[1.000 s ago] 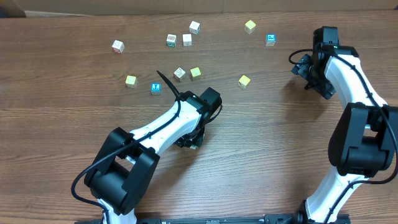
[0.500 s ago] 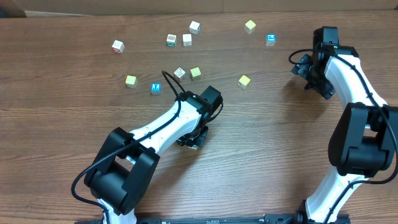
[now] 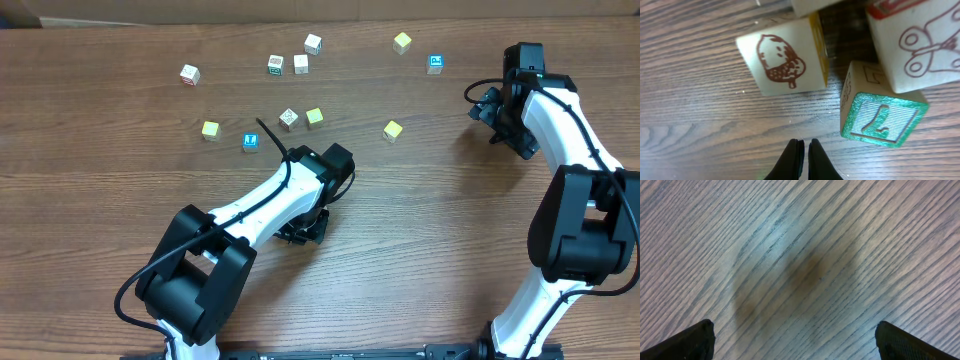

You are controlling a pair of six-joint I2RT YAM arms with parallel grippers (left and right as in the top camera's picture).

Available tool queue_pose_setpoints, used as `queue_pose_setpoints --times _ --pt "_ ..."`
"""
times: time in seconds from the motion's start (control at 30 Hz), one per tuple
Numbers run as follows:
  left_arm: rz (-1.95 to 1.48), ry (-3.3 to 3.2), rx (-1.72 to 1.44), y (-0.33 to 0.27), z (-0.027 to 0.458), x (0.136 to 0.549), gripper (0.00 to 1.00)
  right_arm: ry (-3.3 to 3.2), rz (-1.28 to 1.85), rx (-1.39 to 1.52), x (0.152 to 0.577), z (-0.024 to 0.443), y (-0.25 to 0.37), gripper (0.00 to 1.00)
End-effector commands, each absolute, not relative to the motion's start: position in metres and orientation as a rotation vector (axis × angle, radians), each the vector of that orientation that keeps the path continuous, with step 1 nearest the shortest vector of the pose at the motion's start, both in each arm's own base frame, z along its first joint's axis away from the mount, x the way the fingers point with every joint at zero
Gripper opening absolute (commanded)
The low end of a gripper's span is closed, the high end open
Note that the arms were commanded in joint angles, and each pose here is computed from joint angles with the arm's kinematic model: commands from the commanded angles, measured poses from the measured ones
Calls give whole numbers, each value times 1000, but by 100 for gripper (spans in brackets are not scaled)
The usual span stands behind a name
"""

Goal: Form a circle

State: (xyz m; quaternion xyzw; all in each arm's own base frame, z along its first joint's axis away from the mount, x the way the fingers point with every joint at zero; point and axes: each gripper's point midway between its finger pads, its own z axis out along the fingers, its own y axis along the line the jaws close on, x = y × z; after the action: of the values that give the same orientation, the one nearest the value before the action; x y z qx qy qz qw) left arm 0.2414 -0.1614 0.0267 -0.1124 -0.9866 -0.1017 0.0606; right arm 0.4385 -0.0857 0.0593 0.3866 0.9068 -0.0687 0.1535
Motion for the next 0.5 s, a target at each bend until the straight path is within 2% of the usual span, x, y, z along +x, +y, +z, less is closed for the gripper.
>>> queue_pose_setpoints --times 0.0,0.2,0.47 --pt "-187 -3079 -237 -182 49 254 4 2572 -187 1098 441 71 -86 100" --pt "160 -3090 -333 -235 51 252 4 2572 -187 1099 441 71 -86 100" --pt "85 -3089 -265 -244 34 245 4 2572 -187 1098 441 71 -86 100"
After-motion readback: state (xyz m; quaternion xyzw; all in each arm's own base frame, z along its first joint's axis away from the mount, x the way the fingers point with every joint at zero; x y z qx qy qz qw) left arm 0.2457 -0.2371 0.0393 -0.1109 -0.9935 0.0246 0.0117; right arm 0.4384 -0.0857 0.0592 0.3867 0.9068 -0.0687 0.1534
